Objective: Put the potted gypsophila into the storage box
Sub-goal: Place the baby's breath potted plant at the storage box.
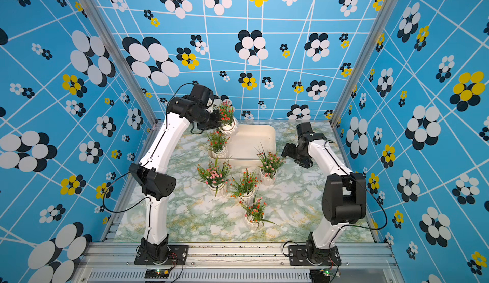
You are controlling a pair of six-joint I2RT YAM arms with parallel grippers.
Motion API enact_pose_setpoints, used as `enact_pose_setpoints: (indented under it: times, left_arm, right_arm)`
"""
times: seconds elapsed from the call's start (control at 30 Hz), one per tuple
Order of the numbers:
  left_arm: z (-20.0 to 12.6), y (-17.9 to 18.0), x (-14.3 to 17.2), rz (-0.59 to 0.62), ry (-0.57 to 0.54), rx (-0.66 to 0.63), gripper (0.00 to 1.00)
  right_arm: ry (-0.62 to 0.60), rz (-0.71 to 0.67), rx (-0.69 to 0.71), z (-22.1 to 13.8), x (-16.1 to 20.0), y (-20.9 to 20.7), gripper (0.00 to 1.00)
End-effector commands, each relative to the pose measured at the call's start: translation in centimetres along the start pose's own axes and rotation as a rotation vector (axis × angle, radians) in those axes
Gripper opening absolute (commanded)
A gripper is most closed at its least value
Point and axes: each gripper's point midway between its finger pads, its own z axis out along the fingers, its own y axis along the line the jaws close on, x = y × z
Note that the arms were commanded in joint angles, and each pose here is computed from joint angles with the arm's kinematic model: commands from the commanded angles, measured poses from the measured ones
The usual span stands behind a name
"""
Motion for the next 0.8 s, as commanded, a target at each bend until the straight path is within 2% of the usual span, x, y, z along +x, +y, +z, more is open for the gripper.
enact_pose_setpoints:
  times: [0.0,0.1,0.4,0.77]
  left_arm:
    - [0.7,-2.3,-0.4,0.080,-0.017,0.061,0.00]
    - [2.7,-2.5,0.0,0.075,0.012,0.068,0.00]
    - [8.0,-0.1,3.1,0.118,0.145,-0.042,0.00]
    - [11.3,1.4,5.9,0.091,0.248,-0.063,0.00]
  right_arm:
    - [0.020,-0.006,-0.002,-0.4,0.5,-0.2,0.93]
    - [0.027,-0.001,-0.006,-0.3,0.8,-0.3,0.93]
    - [0.038,0.007,-0.002,0.1,1.5,-0.7,0.93]
    - [0.059,0.008,0.002,0.7,2.1,-1.0,0.93]
